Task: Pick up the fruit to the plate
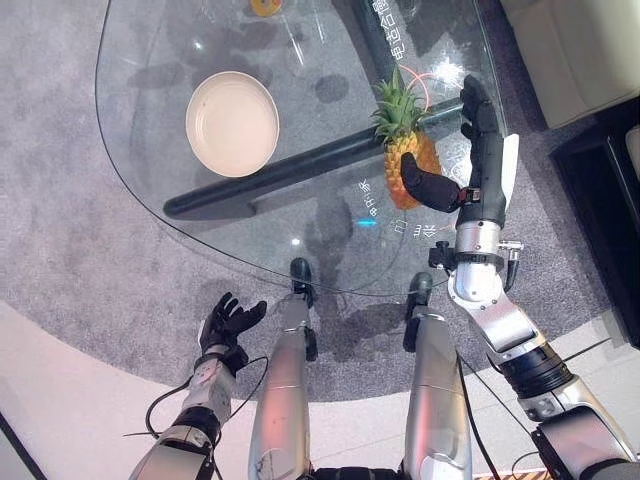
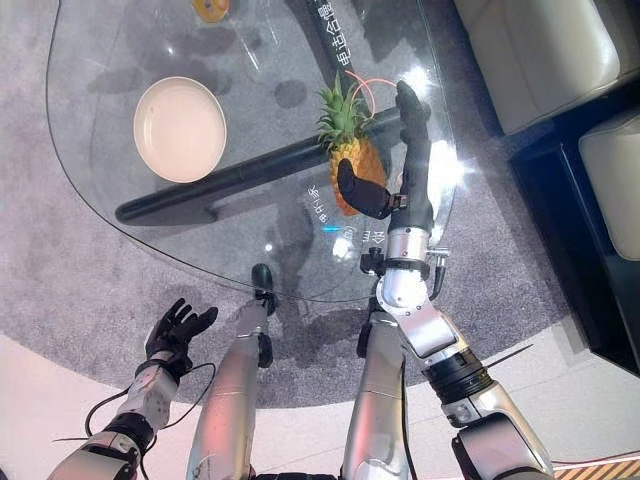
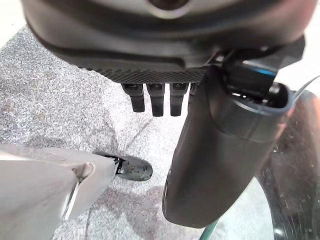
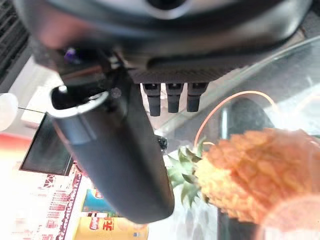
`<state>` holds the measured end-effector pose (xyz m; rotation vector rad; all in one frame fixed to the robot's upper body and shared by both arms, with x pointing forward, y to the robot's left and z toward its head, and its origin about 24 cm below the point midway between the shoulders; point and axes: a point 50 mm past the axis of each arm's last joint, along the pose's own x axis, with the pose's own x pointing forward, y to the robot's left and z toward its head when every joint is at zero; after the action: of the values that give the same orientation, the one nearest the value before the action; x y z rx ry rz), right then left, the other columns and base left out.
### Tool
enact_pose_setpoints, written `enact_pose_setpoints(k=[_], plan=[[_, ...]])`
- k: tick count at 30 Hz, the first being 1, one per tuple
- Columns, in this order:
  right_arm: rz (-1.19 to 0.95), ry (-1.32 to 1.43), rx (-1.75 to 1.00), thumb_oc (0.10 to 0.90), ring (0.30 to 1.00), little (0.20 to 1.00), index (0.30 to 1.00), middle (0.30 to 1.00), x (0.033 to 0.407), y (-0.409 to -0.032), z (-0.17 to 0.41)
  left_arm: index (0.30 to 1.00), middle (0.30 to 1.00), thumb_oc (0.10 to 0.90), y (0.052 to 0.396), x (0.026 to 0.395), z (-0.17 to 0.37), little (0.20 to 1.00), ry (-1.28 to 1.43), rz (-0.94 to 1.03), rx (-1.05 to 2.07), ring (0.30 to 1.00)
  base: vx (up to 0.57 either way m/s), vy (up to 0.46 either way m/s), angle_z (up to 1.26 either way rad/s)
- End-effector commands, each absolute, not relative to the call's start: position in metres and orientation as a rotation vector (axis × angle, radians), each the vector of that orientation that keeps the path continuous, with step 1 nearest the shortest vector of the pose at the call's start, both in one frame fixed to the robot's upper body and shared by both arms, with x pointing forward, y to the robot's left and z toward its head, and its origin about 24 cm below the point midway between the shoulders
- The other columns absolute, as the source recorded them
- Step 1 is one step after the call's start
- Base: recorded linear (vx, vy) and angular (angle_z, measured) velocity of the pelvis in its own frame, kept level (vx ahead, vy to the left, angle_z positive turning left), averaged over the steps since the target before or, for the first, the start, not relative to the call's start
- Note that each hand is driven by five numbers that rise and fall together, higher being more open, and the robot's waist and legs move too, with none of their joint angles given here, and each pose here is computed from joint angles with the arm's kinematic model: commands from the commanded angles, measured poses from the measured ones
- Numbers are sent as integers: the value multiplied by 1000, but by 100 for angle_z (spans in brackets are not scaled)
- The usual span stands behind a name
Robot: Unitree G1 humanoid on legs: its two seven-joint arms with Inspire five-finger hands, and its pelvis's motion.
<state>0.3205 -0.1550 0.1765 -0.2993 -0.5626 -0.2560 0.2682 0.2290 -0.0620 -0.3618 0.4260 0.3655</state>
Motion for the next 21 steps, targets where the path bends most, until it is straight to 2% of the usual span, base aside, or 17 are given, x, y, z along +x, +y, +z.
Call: enact_pose_setpoints(k=[1,14,21], plan=[[-229,-707,-253,800,900,900,900,900,316,-146,207,900,900,800,241,252,-73,900,456,415,-327,900,0,0,0],[-242,-561,-307,800,900,900,900,900,331,-149,187,900,900,800,239,252,-73,900,463,402,-316,900,0,0,0],[-180,-496,-341,800,900,900,900,900,334,-143,178,900,900,800,239,254,-72,900,460,393,-305,900,0,0,0]])
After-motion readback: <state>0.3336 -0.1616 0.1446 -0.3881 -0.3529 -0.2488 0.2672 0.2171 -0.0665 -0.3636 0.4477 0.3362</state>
